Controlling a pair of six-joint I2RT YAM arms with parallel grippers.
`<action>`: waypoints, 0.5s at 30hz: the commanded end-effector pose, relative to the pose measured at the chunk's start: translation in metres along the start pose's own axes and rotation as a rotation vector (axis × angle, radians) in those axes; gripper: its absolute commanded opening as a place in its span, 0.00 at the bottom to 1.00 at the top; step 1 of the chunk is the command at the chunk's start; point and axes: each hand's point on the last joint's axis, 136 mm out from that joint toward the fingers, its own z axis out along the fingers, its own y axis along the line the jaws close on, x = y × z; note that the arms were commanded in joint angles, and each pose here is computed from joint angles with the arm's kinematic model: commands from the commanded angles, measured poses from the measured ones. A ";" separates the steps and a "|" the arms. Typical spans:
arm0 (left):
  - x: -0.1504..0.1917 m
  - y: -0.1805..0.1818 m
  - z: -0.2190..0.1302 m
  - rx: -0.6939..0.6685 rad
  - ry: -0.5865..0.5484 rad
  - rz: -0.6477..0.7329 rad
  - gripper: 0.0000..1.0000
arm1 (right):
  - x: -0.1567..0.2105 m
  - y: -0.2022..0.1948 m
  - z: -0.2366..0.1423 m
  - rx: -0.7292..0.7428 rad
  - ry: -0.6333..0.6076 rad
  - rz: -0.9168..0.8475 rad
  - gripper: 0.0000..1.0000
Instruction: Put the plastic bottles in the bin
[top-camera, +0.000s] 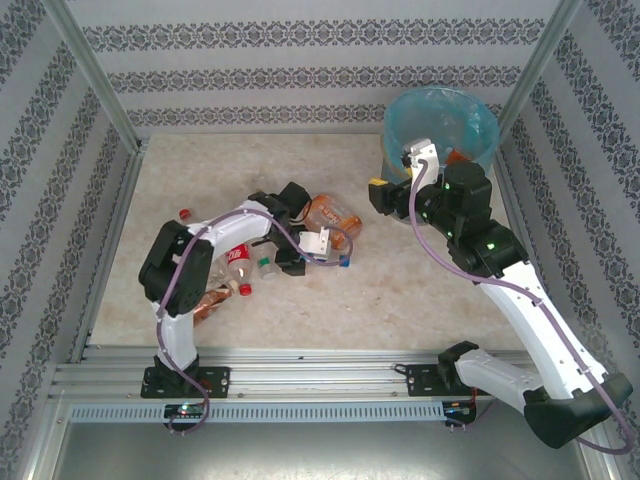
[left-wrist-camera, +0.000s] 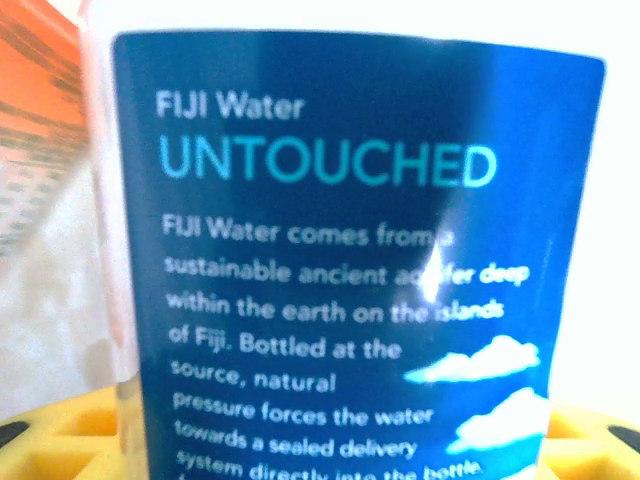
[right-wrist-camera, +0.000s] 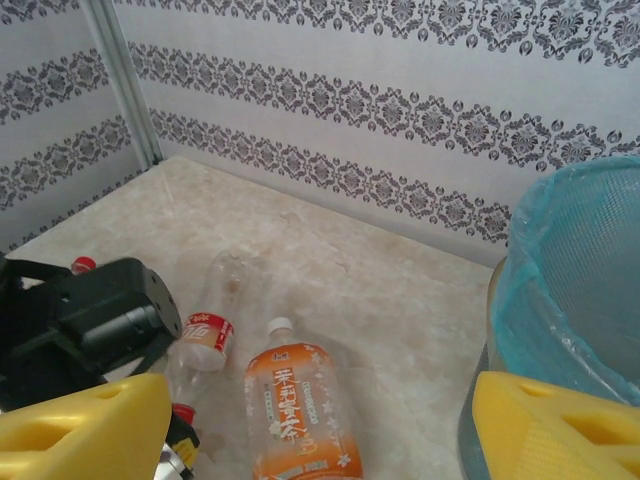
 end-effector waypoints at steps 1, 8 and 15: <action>-0.020 -0.002 -0.024 -0.036 -0.117 -0.025 0.59 | -0.012 0.007 -0.013 -0.023 -0.035 0.021 0.80; -0.043 -0.007 -0.067 -0.132 -0.245 -0.072 0.59 | -0.015 0.011 -0.021 -0.037 -0.065 0.056 0.79; -0.075 -0.013 -0.122 -0.260 -0.485 -0.165 0.59 | -0.019 0.015 -0.030 -0.046 -0.095 0.072 0.79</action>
